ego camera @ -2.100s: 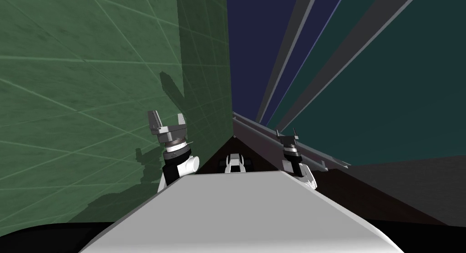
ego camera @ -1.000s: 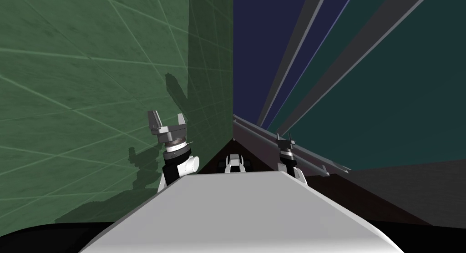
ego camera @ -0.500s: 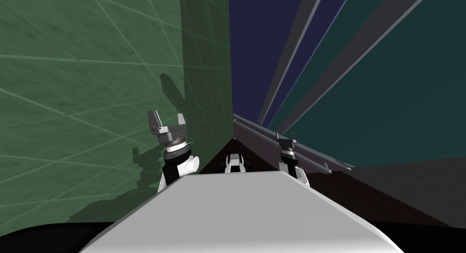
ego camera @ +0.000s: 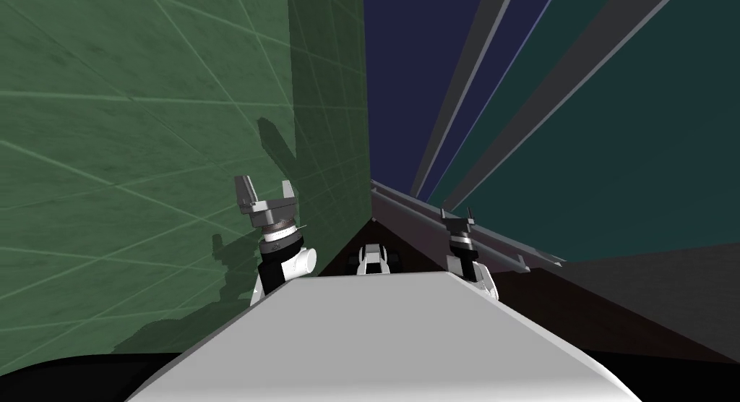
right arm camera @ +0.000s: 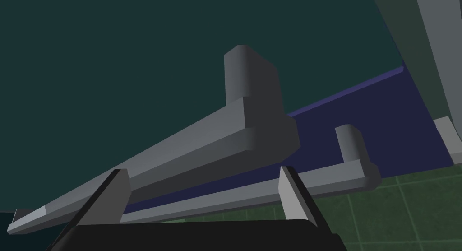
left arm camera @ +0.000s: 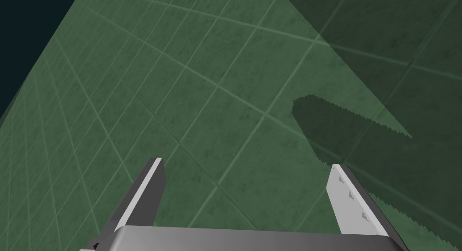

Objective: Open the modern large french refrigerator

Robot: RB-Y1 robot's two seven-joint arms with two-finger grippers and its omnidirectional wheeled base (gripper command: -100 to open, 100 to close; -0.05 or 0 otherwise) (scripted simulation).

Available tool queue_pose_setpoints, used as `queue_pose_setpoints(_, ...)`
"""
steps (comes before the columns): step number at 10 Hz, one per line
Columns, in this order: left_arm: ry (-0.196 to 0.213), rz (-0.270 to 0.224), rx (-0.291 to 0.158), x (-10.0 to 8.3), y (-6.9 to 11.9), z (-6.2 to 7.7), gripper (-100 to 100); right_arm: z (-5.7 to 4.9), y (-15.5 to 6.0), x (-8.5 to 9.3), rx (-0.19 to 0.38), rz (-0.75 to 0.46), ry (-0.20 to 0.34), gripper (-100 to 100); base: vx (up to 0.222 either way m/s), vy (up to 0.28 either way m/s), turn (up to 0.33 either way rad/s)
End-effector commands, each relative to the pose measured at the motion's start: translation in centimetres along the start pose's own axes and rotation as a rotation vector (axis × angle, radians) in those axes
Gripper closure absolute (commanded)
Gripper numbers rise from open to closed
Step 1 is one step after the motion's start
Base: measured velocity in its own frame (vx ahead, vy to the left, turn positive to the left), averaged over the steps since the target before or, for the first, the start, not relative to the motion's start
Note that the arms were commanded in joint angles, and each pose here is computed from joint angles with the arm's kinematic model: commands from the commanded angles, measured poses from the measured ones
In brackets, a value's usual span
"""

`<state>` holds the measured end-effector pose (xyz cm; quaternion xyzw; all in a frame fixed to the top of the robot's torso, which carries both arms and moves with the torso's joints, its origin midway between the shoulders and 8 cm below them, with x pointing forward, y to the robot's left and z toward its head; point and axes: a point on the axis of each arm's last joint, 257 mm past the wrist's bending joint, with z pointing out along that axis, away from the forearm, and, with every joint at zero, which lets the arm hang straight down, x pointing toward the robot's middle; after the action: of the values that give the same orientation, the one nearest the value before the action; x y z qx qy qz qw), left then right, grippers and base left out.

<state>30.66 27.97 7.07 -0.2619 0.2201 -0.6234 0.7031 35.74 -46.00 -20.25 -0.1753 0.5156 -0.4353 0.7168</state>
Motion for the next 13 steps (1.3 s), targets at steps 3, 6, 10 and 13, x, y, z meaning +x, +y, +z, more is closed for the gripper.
queue_pose_setpoints(3, 0.000, 0.000, 0.000, 0.0, 0.0, 0.0, 0, -1.7, 1.4, -0.6, 0.013, 0.016, -0.001, 100, 0.015, -0.061, 0.042)
queue_pose_setpoints(6, 0.000, 0.000, 0.000, 0.0, 0.0, 0.0, 0, -1.3, 2.2, -2.1, -0.020, 0.045, -0.059, 100, -0.059, -0.032, 0.024)
queue_pose_setpoints(10, 0.000, 0.000, 0.000, 0.0, 0.0, 0.0, 0, -0.2, 2.7, -3.4, -0.072, 0.075, -0.121, 100, -0.232, -0.042, 0.071)
queue_pose_setpoints(13, 0.000, 0.000, 0.000, 0.0, 0.0, 0.0, 0, 0.7, 3.3, -4.7, -0.128, 0.104, -0.179, 100, -0.264, -0.028, 0.066)
